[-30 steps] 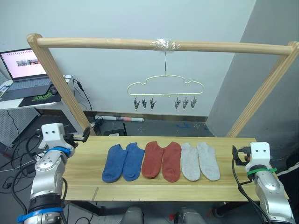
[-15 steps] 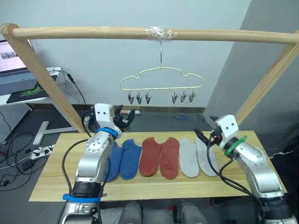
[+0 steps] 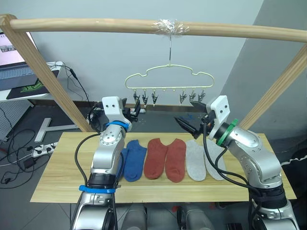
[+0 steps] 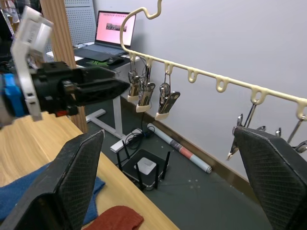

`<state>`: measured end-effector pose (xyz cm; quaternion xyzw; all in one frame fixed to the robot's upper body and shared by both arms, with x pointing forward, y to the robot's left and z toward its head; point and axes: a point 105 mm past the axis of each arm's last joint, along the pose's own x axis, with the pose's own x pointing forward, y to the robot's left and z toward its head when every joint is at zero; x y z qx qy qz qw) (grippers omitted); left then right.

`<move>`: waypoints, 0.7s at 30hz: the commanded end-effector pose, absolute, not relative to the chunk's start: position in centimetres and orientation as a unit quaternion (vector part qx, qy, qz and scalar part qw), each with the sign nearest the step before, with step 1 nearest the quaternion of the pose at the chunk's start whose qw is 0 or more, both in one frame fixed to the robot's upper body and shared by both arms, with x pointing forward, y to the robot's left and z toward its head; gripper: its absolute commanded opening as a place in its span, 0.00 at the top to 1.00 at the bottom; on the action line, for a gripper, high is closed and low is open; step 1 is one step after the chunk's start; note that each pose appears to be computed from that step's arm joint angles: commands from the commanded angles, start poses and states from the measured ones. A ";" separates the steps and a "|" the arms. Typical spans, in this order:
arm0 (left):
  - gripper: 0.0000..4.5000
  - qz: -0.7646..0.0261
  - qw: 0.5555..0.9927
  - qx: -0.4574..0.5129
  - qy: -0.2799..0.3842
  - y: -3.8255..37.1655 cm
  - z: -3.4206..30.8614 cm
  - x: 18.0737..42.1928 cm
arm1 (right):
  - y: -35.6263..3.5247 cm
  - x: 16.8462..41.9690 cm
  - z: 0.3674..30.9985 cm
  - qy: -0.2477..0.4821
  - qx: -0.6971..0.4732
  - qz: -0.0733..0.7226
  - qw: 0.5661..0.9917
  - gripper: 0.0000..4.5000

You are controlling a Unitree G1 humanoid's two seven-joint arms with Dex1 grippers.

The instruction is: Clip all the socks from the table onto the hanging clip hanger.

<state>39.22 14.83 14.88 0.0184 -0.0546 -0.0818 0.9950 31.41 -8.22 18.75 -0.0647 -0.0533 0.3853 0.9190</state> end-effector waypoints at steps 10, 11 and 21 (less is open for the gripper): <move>0.38 -0.094 0.989 0.034 -0.112 14.1 18.0 41.5 | -7.1 30.3 22.1 -0.096 -0.054 0.406 0.907 0.00; 0.38 -0.096 0.988 0.034 -0.115 14.1 18.2 41.6 | -7.1 30.3 22.1 -0.096 -0.054 0.405 0.908 0.00; 0.38 -0.098 0.985 0.047 -0.136 14.4 19.0 41.8 | -7.3 30.5 22.5 -0.097 -0.044 0.400 0.910 0.00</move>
